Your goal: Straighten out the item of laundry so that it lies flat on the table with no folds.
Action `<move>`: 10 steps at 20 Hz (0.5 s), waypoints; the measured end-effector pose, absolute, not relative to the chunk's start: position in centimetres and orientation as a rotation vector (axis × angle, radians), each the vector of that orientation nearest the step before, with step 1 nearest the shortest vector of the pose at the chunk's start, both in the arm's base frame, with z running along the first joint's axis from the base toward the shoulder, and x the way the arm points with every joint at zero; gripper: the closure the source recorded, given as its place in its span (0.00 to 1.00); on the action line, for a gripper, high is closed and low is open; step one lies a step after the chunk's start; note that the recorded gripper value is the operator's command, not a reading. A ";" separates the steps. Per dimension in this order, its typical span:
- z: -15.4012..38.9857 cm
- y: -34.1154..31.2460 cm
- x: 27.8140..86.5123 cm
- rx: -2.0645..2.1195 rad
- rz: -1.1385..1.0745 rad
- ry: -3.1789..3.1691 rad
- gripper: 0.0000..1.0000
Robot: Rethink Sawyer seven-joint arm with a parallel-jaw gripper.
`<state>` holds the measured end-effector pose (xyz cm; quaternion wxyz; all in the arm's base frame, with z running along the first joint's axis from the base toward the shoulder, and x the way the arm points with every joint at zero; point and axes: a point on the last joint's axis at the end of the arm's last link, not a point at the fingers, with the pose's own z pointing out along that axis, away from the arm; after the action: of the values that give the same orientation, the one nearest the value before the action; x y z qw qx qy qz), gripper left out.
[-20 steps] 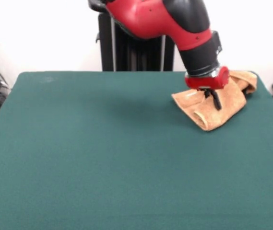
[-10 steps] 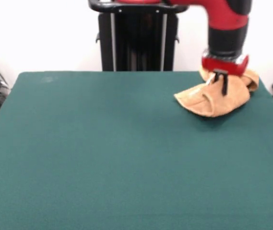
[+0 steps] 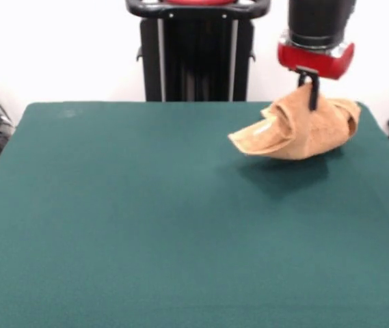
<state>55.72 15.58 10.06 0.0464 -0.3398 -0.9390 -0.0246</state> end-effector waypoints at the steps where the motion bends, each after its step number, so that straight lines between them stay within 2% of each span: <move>1: 10.5 14.8 56.4 -1.046 -0.051 -2.894 1.00; 10: 14.9 10.3 63.1 -1.125 0.056 -3.219 1.00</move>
<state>63.11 10.32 14.88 -0.1341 -0.3268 -0.9354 0.0162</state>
